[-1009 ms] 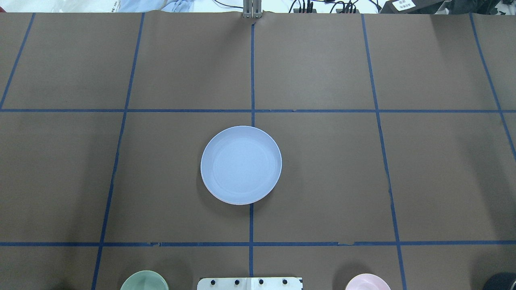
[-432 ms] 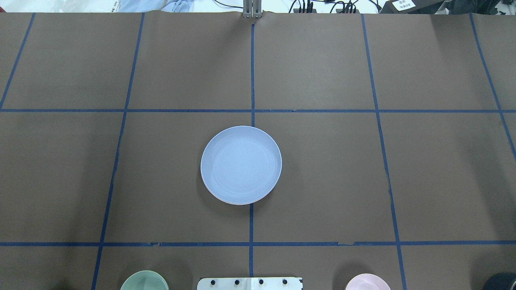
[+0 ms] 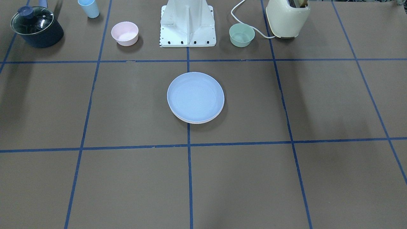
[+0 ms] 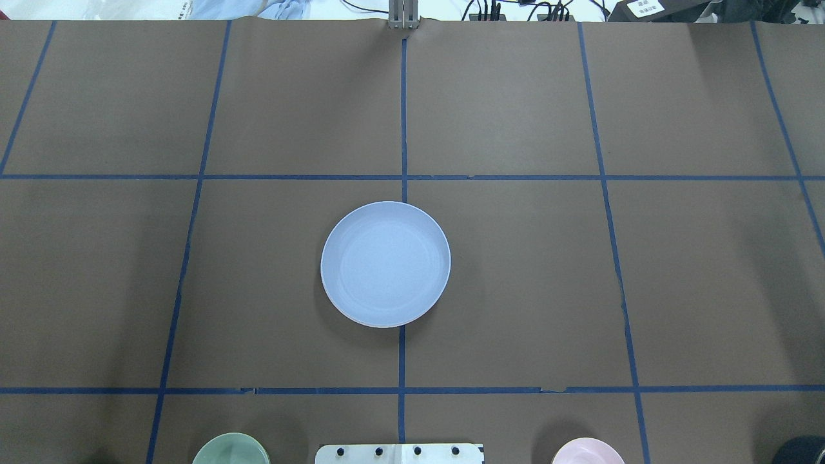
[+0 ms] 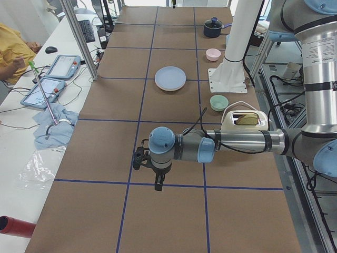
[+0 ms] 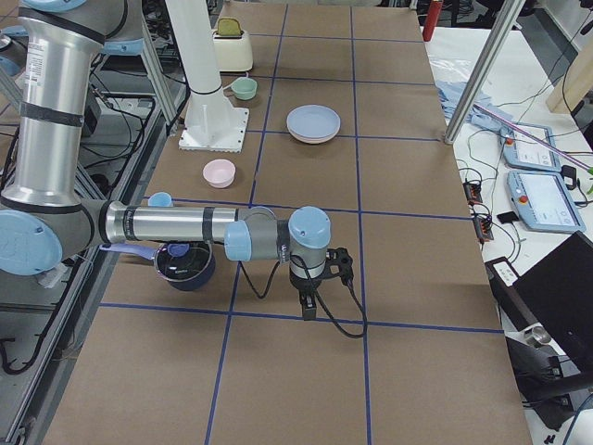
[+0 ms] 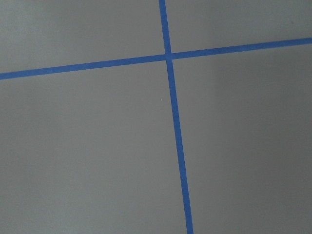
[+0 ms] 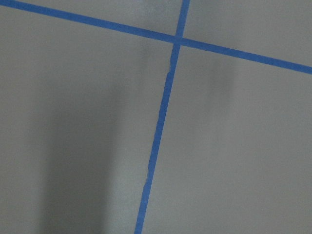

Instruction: Stack three plates with pink and blue

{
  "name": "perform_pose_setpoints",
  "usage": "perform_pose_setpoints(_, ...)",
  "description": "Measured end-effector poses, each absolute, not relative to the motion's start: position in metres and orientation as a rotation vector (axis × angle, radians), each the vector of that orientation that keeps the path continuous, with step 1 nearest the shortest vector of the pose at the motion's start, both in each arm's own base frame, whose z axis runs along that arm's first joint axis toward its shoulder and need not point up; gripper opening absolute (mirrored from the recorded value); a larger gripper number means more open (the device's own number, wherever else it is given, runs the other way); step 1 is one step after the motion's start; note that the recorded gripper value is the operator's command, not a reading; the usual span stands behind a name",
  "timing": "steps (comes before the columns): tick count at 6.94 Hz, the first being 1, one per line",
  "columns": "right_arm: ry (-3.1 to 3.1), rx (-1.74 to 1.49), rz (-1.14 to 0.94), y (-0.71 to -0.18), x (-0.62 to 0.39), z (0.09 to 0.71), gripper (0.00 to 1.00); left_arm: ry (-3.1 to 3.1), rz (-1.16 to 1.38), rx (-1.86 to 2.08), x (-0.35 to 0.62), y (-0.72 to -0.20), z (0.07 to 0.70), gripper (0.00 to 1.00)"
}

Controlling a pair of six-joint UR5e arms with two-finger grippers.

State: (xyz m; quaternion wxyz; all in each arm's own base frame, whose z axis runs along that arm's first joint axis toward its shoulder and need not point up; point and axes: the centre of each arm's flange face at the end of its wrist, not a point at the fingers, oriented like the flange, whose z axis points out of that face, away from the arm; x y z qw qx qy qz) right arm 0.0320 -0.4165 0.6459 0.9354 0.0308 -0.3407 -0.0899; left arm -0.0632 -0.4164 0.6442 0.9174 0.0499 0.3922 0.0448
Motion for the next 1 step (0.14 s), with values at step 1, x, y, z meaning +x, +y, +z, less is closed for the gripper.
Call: perform_pose_setpoints(1, -0.697, 0.061, -0.183, -0.4161, 0.0318, 0.6462, 1.00, 0.806, 0.092, 0.102, -0.0633, -0.4163, 0.6445, 1.00)
